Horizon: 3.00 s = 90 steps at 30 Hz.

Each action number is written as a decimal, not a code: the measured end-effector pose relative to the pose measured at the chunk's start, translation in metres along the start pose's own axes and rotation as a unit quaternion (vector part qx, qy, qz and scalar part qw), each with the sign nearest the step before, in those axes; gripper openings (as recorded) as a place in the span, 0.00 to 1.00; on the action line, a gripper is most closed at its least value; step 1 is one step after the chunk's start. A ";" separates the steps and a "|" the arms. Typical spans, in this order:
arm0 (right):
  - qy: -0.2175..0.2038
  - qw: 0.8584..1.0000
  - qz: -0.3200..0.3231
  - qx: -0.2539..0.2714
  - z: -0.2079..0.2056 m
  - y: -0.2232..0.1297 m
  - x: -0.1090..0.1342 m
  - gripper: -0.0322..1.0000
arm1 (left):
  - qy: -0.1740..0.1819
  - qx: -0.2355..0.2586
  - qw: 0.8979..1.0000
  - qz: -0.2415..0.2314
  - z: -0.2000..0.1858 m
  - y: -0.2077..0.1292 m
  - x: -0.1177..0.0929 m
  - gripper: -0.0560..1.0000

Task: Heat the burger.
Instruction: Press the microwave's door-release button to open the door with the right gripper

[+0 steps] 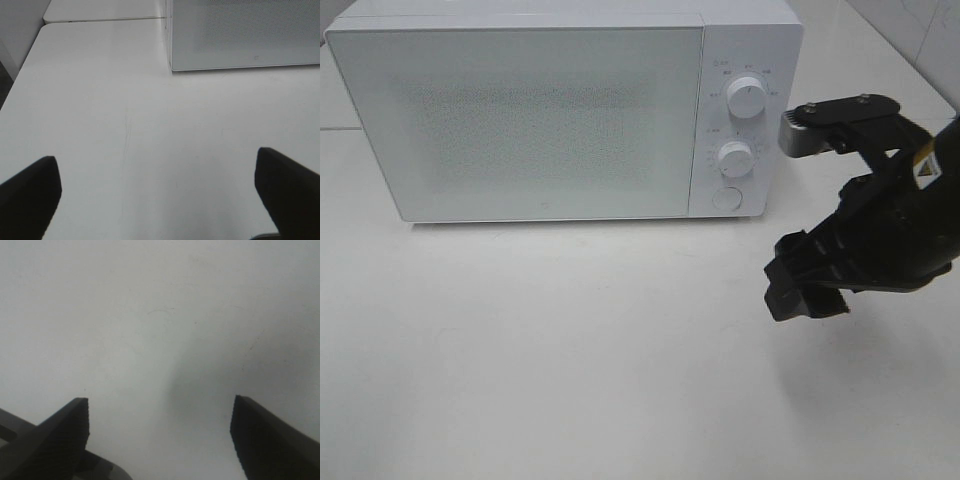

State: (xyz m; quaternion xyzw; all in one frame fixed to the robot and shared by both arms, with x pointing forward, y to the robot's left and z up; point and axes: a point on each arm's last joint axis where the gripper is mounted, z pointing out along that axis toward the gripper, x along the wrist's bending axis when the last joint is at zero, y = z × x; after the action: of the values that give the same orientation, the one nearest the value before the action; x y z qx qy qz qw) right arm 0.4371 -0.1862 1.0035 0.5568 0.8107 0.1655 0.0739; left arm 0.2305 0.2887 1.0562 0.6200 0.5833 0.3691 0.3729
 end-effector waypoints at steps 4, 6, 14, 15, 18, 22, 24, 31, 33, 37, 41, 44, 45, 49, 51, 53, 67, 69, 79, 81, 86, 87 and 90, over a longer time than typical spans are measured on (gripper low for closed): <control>0.001 1.000 -0.004 -0.008 -0.019 -0.007 -0.001 0.76 | 0.000 0.000 1.000 0.000 0.000 0.000 0.000 0.97; 0.004 1.000 -0.007 -0.027 -0.039 -0.016 -0.002 0.76 | 0.000 0.000 1.000 0.000 0.000 0.000 0.000 0.97; 0.005 0.997 -0.020 -0.073 -0.086 -0.044 -0.006 0.76 | 0.000 0.000 1.000 0.000 0.000 0.000 0.000 0.97; 0.002 0.997 -0.022 -0.078 -0.090 -0.048 -0.007 0.76 | 0.000 0.000 1.000 0.000 0.000 0.000 0.000 0.97; 0.008 0.992 -0.022 -0.126 -0.113 -0.068 -0.010 0.76 | 0.000 0.000 1.000 0.000 0.000 0.000 0.000 0.97; 0.011 0.987 -0.020 -0.159 -0.127 -0.086 -0.013 0.76 | 0.000 0.000 1.000 0.000 0.000 0.000 0.000 0.97; 0.009 0.986 -0.015 -0.168 -0.131 -0.092 -0.015 0.76 | 0.000 0.000 1.000 0.000 0.000 0.000 0.000 0.97; -0.046 0.971 0.026 -0.232 -0.149 -0.146 -0.030 0.77 | 0.000 0.000 1.000 0.000 0.000 0.000 0.000 0.97; -0.055 0.967 0.036 -0.247 -0.150 -0.158 -0.031 0.78 | 0.000 0.000 1.000 0.000 0.000 0.000 0.000 0.97; -0.079 0.955 0.063 -0.281 -0.150 -0.186 -0.031 0.79 | 0.000 0.000 1.000 0.000 0.000 0.000 0.000 0.97; -0.091 0.946 0.078 -0.301 -0.147 -0.197 -0.031 0.79 | 0.000 0.000 1.000 0.000 0.000 0.000 0.000 0.97; -0.100 0.940 0.085 -0.314 -0.141 -0.206 -0.030 0.79 | 0.000 0.000 1.000 0.000 0.000 0.000 0.000 0.97; -0.102 0.940 0.085 -0.314 -0.137 -0.208 -0.030 0.79 | 0.000 0.000 1.000 0.000 0.000 0.000 0.000 0.97; -0.105 0.936 0.088 -0.323 -0.135 -0.210 -0.029 0.78 | 0.000 0.000 1.000 0.000 0.000 0.000 0.000 0.97; -0.105 0.934 0.087 -0.331 -0.134 -0.208 -0.030 0.76 | 0.000 0.000 1.000 0.000 0.000 0.000 0.000 0.97; -0.105 0.931 0.085 -0.339 -0.132 -0.206 -0.030 0.76 | 0.000 0.000 1.000 0.000 0.000 0.000 0.000 0.97; -0.107 0.929 0.075 -0.347 -0.128 -0.203 -0.031 0.76 | 0.000 0.000 1.000 0.000 0.000 0.000 0.000 0.97; -0.107 0.929 0.075 -0.347 -0.128 -0.203 -0.031 0.76 | 0.000 0.000 1.000 0.000 0.000 0.000 0.000 0.97; -0.108 0.917 0.071 -0.376 -0.143 -0.194 -0.030 0.76 | 0.000 0.000 1.000 0.000 0.000 0.000 0.000 0.97; -0.108 0.913 0.068 -0.387 -0.146 -0.186 -0.031 0.76 | 0.000 0.000 1.000 0.000 0.000 0.000 0.000 0.97; -0.107 0.908 0.064 -0.399 -0.147 -0.162 -0.034 0.76 | 0.000 0.000 1.000 0.000 0.000 0.000 0.000 0.97; -0.107 0.908 0.063 -0.400 -0.146 -0.157 -0.035 0.76 | 0.000 0.000 1.000 0.000 0.000 0.000 0.000 0.97; -0.107 0.908 0.061 -0.400 -0.144 -0.140 -0.038 0.76 | 0.000 0.000 1.000 0.000 0.000 0.000 0.000 0.97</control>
State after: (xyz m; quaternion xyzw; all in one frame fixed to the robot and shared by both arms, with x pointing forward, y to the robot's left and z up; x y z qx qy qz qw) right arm 0.2848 -0.2937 1.0866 0.5432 0.6283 0.4197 0.3660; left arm 0.2305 0.2887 1.0562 0.6200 0.5833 0.3691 0.3729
